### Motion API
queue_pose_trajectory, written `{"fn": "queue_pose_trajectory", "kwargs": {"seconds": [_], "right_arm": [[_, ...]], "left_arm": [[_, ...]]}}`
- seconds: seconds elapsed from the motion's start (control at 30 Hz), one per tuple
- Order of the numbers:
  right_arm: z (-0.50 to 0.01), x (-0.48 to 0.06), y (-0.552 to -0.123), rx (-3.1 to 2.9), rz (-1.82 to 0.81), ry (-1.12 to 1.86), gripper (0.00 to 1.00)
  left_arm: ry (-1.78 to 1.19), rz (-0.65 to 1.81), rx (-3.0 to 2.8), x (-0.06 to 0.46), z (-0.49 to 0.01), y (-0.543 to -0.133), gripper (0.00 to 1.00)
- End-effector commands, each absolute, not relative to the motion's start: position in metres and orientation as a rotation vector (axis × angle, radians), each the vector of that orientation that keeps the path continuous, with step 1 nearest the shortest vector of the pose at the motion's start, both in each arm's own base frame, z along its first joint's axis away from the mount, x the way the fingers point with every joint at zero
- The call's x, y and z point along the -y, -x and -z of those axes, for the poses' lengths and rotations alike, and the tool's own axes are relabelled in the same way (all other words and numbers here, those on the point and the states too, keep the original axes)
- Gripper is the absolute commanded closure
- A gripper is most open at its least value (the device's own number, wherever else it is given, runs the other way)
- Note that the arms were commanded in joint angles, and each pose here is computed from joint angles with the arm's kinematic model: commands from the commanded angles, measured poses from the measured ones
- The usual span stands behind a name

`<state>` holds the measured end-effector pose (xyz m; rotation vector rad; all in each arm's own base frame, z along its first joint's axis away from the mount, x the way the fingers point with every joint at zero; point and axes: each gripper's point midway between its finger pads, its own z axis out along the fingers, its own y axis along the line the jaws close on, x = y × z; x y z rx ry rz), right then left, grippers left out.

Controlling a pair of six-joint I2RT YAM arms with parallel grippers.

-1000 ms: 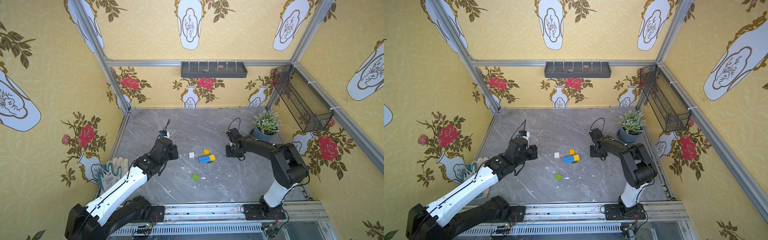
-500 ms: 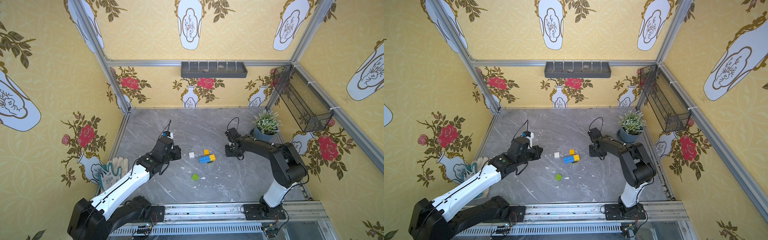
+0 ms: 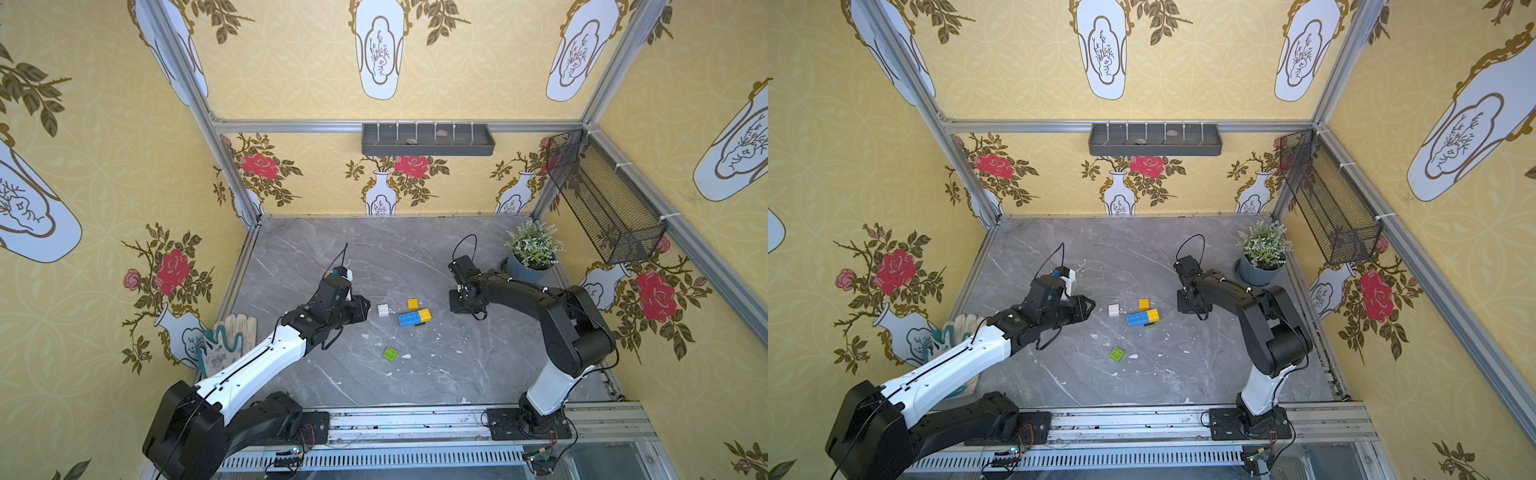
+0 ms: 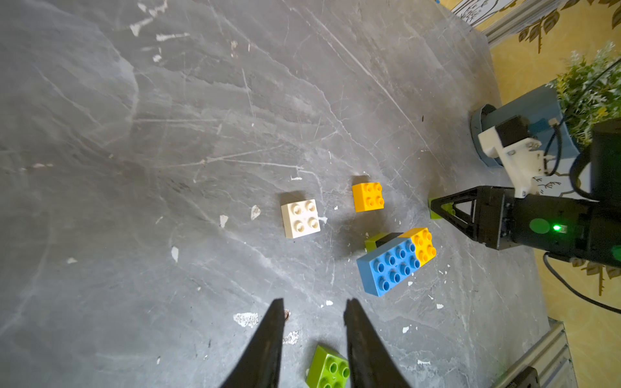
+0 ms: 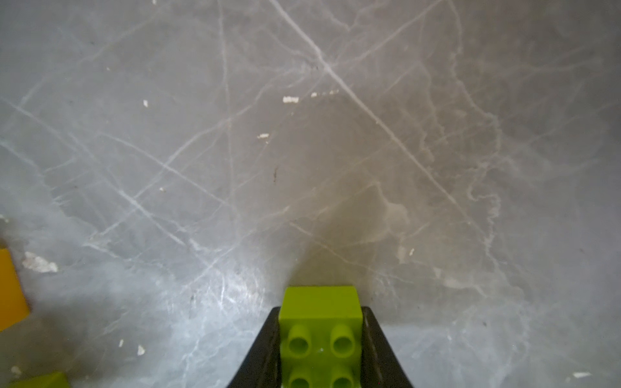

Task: Assemble the number 4 with lego
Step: Assemble the lego brick with the lego brick.

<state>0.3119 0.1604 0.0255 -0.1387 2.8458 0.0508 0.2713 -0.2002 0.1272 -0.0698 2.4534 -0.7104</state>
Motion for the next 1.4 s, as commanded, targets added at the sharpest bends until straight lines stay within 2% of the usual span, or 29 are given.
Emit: {"fn": "queue_pose_trajectory", "kwargs": {"seconds": [0.0, 0.2, 0.37, 0.73, 1.37], "right_arm": [[-0.045, -0.165, -0.307, -2.825, -0.063, 0.102, 0.78], [-0.103, -0.204, -0.286, -2.718, -0.147, 0.199, 0.77], [-0.118, -0.245, -0.265, -2.707, -0.210, 0.320, 0.77], [-0.104, -0.286, -0.244, -2.748, -0.233, 0.461, 0.78], [-0.090, -0.294, -0.254, -2.731, -0.163, 0.562, 0.79]], "left_arm": [[0.059, 0.831, -2.474, 0.218, -0.120, -0.269, 0.54], [0.110, 0.957, -2.514, 0.236, -0.106, -0.270, 0.50], [0.160, 1.053, -2.545, 0.250, -0.092, -0.271, 0.50], [0.211, 1.127, -2.556, 0.262, -0.080, -0.278, 0.53], [0.203, 1.124, -2.581, 0.263, -0.070, -0.276, 0.55]]}}
